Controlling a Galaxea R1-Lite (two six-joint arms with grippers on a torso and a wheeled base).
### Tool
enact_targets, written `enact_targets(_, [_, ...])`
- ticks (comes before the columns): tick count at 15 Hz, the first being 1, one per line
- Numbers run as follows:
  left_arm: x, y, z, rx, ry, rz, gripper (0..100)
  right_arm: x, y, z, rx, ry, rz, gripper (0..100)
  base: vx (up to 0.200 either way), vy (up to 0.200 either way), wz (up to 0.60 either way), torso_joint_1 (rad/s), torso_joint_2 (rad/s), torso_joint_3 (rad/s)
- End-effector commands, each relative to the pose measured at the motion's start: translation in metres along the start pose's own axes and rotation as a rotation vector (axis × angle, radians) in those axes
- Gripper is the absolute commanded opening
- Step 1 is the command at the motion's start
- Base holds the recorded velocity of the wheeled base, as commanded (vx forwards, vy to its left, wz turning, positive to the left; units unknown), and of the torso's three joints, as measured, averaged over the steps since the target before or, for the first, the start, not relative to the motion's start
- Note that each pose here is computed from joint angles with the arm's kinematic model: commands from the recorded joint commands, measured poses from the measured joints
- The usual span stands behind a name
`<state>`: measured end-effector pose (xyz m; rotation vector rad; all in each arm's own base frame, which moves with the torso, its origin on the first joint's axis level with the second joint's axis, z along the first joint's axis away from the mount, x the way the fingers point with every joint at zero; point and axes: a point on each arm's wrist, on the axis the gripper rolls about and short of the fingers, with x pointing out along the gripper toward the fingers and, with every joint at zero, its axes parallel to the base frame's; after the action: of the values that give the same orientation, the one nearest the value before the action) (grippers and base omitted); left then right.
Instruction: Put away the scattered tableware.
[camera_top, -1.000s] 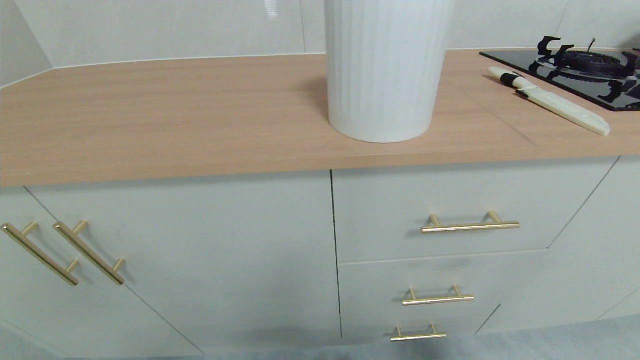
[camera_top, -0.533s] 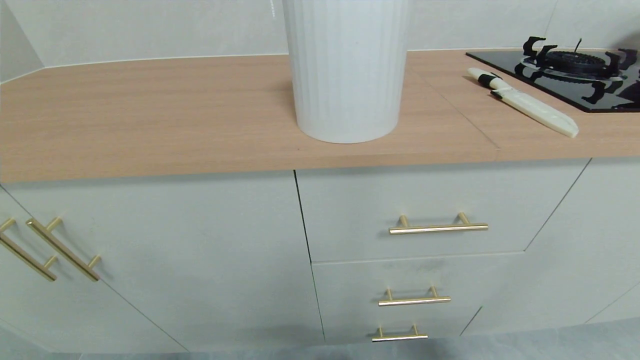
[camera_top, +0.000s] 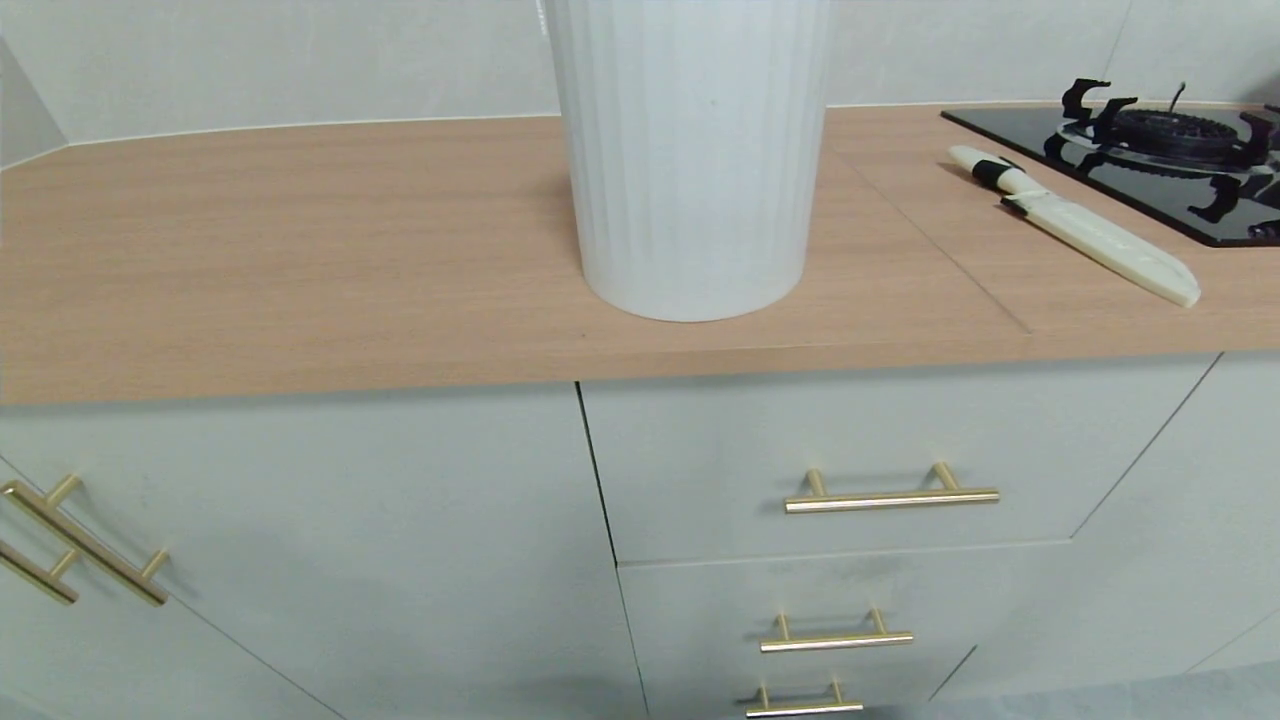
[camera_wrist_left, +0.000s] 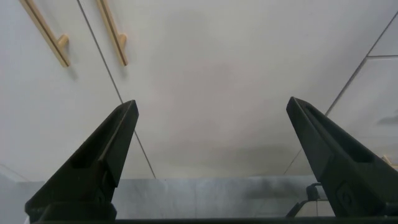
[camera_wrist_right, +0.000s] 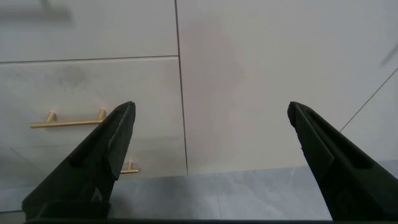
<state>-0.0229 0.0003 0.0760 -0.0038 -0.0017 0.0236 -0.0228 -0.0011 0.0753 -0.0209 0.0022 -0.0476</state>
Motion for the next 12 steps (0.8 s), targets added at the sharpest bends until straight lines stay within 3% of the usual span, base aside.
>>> enact_targets(1, [0.0001,0.0000,0.0000,-0.001,0.002,0.001,100,0.0001,0.0000,0.0001,-0.001,0.001,0.002,100,0.000,0.000,0.00,0.000,0.00,0.000])
enact_targets(6, [0.0001,0.0000,0.0000,-0.001,0.002,0.001,100,0.0001,0.0000,0.0001,-0.001,0.001,0.002,100,0.000,0.000,0.00,0.013,-0.03,-0.010])
enact_targets(10, [0.0001,0.0000,0.0000,-0.001,0.002,0.001,100,0.0001,0.0000,0.0001,-0.001,0.001,0.002,100,0.000,0.000,0.00,0.148,-0.21,-0.231])
enact_targets(12, [0.0001,0.0000,0.0000,-0.001,0.002,0.001,100,0.0001,0.0000,0.0001,-0.001,0.001,0.002,100,0.000,0.000,0.00,0.166,-0.61,-0.256])
